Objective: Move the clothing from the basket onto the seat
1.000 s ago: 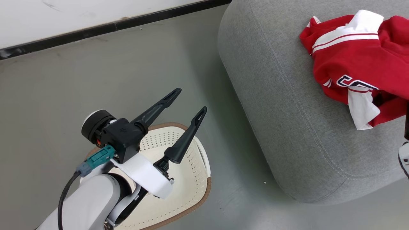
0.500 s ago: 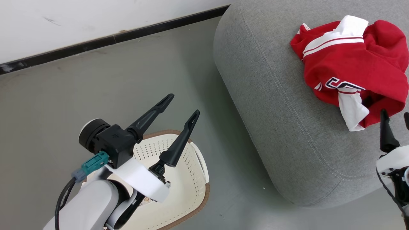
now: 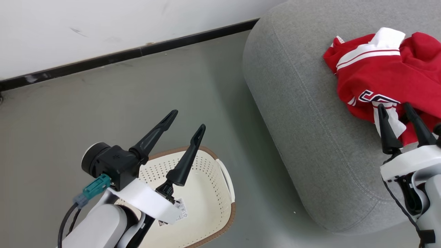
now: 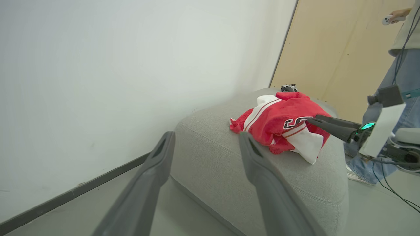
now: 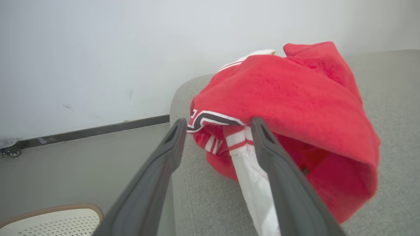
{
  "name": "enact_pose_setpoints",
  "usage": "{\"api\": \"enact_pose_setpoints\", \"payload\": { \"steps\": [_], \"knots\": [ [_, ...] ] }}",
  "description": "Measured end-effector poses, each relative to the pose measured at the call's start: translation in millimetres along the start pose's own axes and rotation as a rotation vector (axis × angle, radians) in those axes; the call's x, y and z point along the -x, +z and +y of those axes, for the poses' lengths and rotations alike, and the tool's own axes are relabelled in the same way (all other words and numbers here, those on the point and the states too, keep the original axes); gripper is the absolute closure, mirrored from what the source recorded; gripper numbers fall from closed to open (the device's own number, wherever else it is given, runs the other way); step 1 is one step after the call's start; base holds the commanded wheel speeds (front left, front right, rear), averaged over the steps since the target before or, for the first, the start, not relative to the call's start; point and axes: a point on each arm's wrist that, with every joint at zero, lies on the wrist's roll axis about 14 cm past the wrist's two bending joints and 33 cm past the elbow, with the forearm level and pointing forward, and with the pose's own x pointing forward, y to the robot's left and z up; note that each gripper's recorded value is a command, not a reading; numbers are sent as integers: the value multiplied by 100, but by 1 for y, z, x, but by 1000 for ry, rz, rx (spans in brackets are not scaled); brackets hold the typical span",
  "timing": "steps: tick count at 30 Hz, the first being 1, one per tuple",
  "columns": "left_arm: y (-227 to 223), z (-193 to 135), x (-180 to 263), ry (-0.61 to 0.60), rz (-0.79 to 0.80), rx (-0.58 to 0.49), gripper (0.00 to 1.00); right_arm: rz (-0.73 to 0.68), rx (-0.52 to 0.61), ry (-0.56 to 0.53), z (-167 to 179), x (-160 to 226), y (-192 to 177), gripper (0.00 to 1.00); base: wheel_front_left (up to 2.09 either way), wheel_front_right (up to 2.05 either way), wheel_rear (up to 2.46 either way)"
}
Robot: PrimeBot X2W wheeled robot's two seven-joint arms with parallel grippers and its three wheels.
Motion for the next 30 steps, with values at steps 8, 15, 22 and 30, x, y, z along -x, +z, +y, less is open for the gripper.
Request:
{"api": "enact_pose_setpoints", "payload": {
  "steps": [8, 15, 22, 30],
  "knots": [
    [5, 18, 21, 113, -15, 1, 0, -73, 53, 109, 36, -11, 23, 0, 0, 0, 0],
    [7, 42, 49, 260, -14, -11, 0, -126, 49, 203, 75, -18, 38, 0, 0, 0, 0],
    [11, 72, 86, 438, -8, -38, 0, -192, 38, 312, 122, -21, 58, 0, 0, 0, 0],
    [16, 86, 120, 562, 2, -91, 0, -247, 34, 386, 157, -18, 75, 0, 0, 0, 0]
  ]
}}
